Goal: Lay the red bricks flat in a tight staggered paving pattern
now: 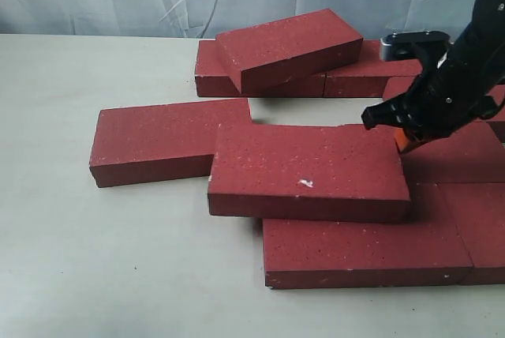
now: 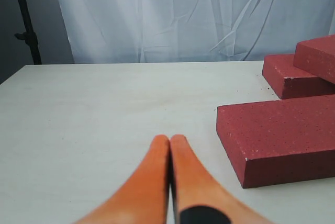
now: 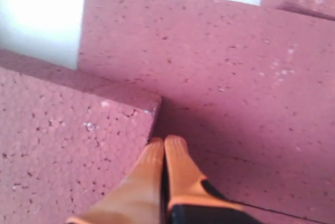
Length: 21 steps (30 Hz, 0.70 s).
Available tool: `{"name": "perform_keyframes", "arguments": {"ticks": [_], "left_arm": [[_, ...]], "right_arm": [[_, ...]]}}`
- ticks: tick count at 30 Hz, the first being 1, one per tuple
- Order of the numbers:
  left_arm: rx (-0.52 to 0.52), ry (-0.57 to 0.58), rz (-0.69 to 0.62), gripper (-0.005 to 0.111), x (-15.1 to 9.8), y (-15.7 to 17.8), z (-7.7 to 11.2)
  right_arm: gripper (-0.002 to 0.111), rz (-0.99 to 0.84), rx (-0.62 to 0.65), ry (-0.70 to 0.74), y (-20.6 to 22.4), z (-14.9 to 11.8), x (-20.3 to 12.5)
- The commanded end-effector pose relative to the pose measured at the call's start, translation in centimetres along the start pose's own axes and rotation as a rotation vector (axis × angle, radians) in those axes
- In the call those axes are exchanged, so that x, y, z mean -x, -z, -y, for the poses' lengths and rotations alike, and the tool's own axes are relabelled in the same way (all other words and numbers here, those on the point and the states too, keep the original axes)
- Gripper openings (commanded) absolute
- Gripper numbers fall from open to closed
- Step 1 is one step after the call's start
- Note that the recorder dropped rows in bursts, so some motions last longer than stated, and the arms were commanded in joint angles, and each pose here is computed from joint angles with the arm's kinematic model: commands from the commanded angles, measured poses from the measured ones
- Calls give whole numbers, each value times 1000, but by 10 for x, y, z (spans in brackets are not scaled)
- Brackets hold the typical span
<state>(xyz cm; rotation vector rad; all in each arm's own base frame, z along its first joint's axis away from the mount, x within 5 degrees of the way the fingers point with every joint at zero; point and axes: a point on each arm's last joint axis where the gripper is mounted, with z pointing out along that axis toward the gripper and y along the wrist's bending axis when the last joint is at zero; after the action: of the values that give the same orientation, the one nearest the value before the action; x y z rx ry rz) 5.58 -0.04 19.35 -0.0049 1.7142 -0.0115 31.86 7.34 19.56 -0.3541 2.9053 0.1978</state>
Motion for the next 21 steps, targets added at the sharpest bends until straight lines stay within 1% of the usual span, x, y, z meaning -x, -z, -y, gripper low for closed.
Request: {"name": "perform_keyframes", "arguments": {"ticks": [1,7,14,21], "left_arm": [[1,-2,15,0,0,0,0],[1,-2,15,0,0,0,0],[1,-2,15,0,0,0,0],[1,-2,15,0,0,0,0]], "right_arm": [[-1,37,13,66,-1,-19,4],[-1,93,45,46,-1,-28,9],[-1,141,37,57,0,-27,13],[-1,192,9,90,15,-26,13]]}}
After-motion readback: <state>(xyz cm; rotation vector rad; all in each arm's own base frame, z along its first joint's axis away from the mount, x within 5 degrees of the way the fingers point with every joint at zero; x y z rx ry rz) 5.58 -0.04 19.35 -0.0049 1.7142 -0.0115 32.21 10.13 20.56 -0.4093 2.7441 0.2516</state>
